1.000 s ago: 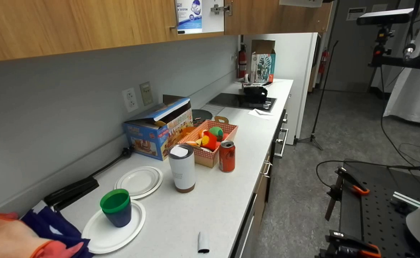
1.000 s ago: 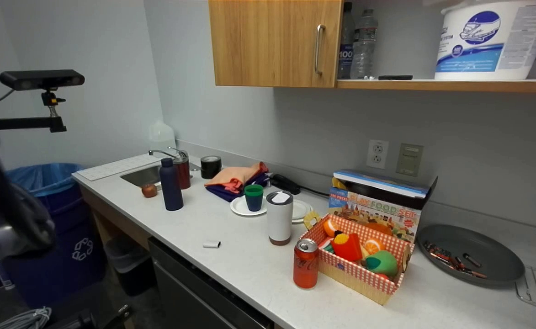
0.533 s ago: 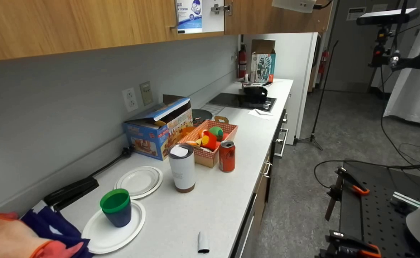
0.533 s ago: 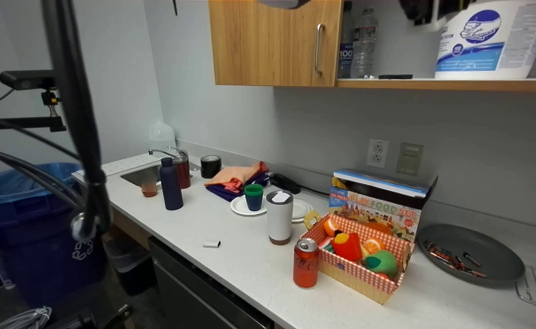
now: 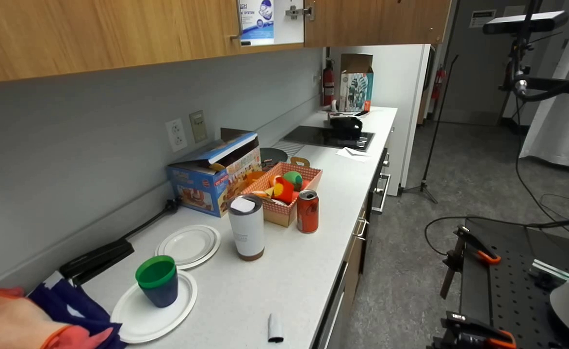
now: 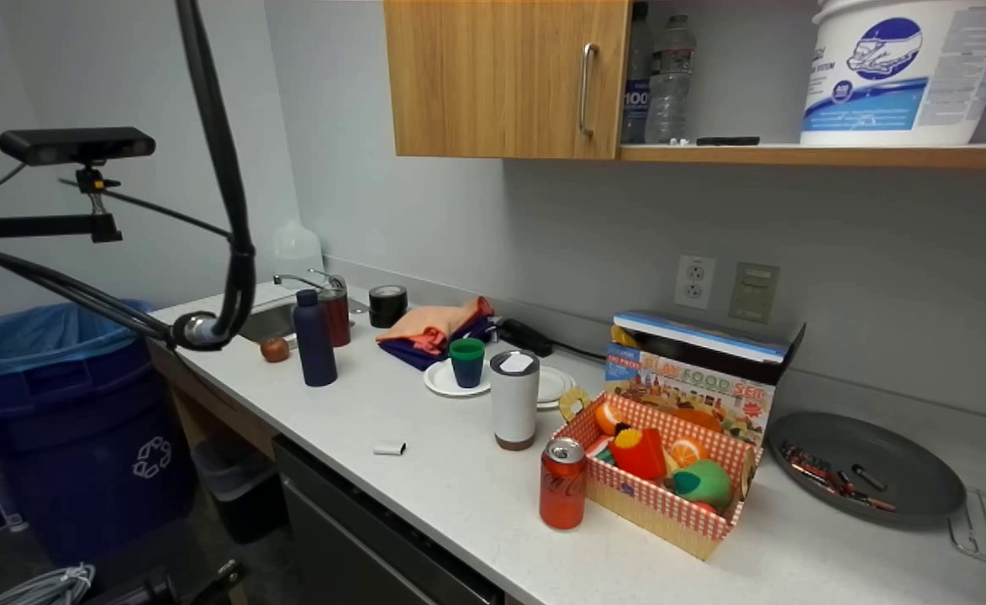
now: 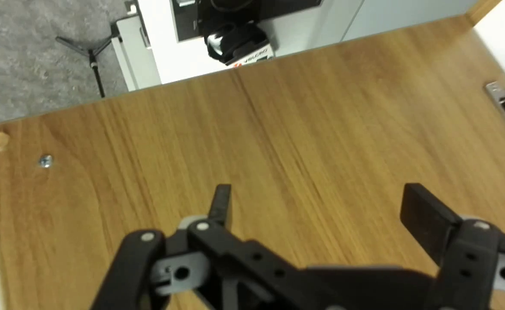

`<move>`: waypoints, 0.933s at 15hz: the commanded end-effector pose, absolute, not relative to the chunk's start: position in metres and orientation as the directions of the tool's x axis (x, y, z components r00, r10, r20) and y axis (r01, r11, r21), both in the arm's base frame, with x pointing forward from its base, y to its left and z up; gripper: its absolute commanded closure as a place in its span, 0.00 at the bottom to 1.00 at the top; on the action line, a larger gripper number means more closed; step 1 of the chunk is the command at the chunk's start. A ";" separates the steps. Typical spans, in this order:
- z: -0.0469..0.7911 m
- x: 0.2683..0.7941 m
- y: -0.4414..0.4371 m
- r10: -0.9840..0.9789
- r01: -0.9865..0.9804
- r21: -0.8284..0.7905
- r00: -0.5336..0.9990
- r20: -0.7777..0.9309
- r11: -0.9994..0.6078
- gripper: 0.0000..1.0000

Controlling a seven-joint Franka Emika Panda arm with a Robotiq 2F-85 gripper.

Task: Open the cupboard door

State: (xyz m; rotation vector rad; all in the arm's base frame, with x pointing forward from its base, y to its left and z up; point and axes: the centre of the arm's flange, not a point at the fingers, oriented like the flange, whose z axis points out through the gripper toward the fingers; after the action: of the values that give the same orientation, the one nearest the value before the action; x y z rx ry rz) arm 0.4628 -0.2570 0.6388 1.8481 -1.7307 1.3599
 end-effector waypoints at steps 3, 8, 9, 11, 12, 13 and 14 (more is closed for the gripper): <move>0.703 0.442 -0.237 -0.737 -0.822 -0.458 -0.073 0.672 -0.337 0.00; 0.759 0.402 -0.225 -0.779 -0.778 -0.503 -0.028 0.627 -0.377 0.00; 0.765 0.395 -0.224 -0.786 -0.777 -0.504 -0.019 0.618 -0.377 0.00; 0.774 0.380 -0.221 -0.803 -0.777 -0.501 0.009 0.596 -0.381 0.00; 0.777 0.374 -0.220 -0.808 -0.779 -0.498 0.019 0.589 -0.381 0.00; 0.782 0.365 -0.220 -0.815 -0.778 -0.498 0.031 0.579 -0.383 0.00; 0.787 0.358 -0.219 -0.821 -0.779 -0.498 0.039 0.570 -0.382 0.00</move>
State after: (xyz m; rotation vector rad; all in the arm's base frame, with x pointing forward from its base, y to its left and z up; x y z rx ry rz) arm 0.3800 -0.2209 0.7671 2.2471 -1.7730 1.3681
